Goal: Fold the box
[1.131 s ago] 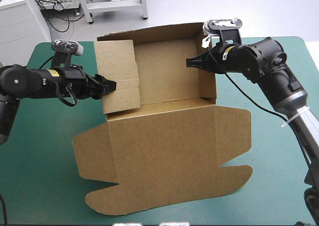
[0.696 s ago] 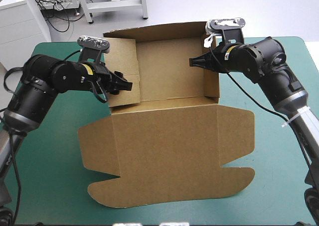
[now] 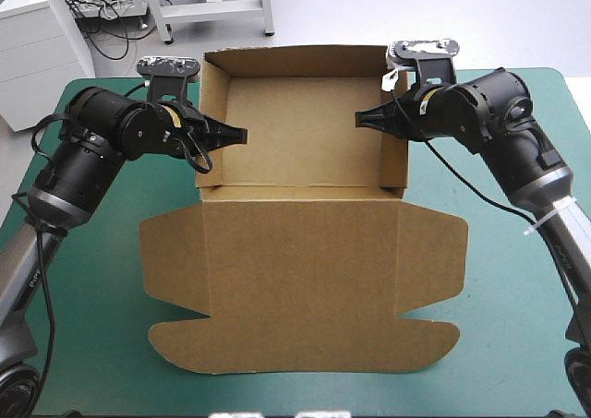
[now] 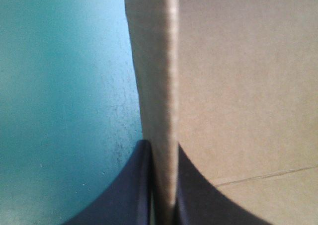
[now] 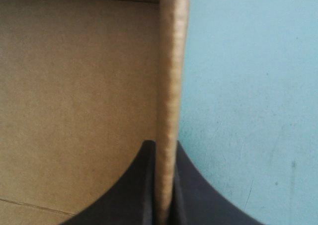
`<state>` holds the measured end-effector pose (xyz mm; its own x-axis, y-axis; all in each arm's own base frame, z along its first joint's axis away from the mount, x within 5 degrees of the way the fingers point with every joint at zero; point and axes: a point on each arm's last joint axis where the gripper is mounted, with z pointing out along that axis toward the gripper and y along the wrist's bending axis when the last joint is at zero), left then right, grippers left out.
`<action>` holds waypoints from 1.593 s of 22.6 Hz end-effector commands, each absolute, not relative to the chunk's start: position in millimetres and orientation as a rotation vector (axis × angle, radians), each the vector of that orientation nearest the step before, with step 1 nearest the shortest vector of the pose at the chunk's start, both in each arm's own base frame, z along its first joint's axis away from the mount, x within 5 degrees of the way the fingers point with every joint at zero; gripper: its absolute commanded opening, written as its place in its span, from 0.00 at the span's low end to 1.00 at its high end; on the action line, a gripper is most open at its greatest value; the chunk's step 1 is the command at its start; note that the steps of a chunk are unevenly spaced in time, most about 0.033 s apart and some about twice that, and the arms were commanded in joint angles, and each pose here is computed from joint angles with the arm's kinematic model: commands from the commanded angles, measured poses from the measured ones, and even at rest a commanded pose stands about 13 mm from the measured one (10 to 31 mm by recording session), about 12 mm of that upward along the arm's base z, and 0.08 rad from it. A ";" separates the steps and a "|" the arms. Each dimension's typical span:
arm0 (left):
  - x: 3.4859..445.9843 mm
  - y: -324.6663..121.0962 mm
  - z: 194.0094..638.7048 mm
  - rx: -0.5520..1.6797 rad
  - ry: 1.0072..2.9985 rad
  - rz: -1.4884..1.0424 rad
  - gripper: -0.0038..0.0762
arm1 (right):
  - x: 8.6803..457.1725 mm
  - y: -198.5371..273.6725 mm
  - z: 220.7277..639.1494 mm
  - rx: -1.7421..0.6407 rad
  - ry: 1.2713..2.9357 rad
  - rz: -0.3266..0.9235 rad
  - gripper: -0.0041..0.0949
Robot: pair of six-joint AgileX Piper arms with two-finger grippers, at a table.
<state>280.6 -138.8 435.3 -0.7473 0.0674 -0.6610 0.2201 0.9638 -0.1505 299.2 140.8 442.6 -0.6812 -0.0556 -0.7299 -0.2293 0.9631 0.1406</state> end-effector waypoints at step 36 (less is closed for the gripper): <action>340.7 -176.5 324.0 0.504 2.820 -0.103 0.18 | 353.2 176.6 330.3 -0.451 2.762 0.174 0.26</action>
